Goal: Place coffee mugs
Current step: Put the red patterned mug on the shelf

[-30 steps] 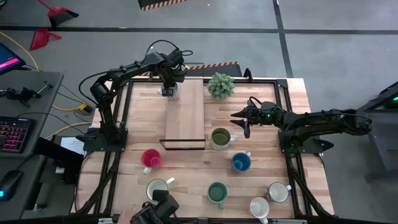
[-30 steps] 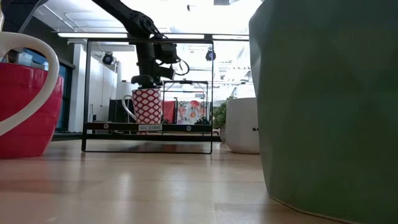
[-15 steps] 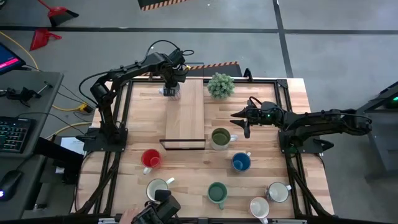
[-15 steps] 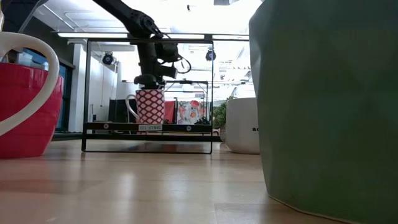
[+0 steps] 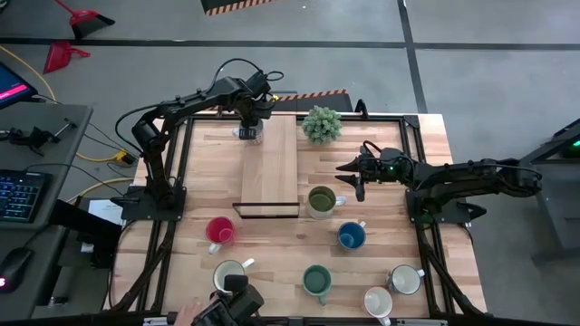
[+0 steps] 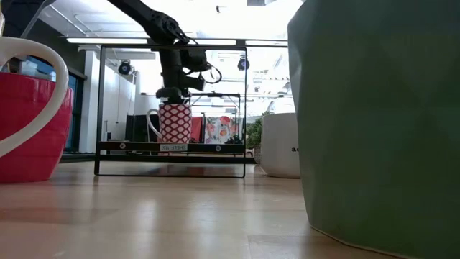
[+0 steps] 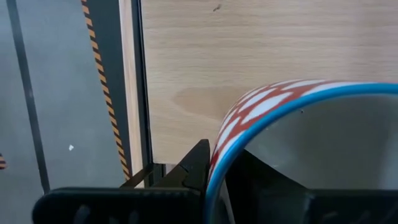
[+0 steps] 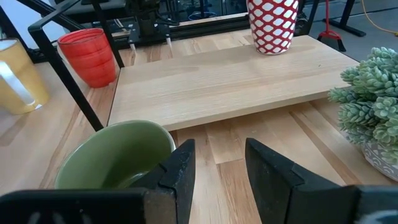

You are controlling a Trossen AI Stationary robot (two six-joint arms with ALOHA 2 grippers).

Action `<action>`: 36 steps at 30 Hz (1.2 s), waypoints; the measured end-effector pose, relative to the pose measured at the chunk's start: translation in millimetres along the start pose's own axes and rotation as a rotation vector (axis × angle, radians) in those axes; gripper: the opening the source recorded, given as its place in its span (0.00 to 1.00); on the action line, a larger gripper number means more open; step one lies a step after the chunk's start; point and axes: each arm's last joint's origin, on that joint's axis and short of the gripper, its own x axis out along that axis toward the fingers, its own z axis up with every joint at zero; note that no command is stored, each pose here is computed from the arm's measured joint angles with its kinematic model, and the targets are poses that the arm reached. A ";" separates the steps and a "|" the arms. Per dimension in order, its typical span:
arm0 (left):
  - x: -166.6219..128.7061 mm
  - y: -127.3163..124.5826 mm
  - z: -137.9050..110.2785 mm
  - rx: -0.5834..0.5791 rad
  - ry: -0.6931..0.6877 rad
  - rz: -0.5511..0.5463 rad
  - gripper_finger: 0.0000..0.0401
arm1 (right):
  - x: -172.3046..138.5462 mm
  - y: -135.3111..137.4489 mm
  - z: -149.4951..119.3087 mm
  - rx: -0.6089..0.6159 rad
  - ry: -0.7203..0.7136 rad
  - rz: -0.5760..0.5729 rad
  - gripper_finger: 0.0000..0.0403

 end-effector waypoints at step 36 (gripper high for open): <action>-0.8 -4.2 2.3 -0.061 0.037 0.026 0.09 | 0.0 0.3 0.0 -0.011 0.000 0.010 0.30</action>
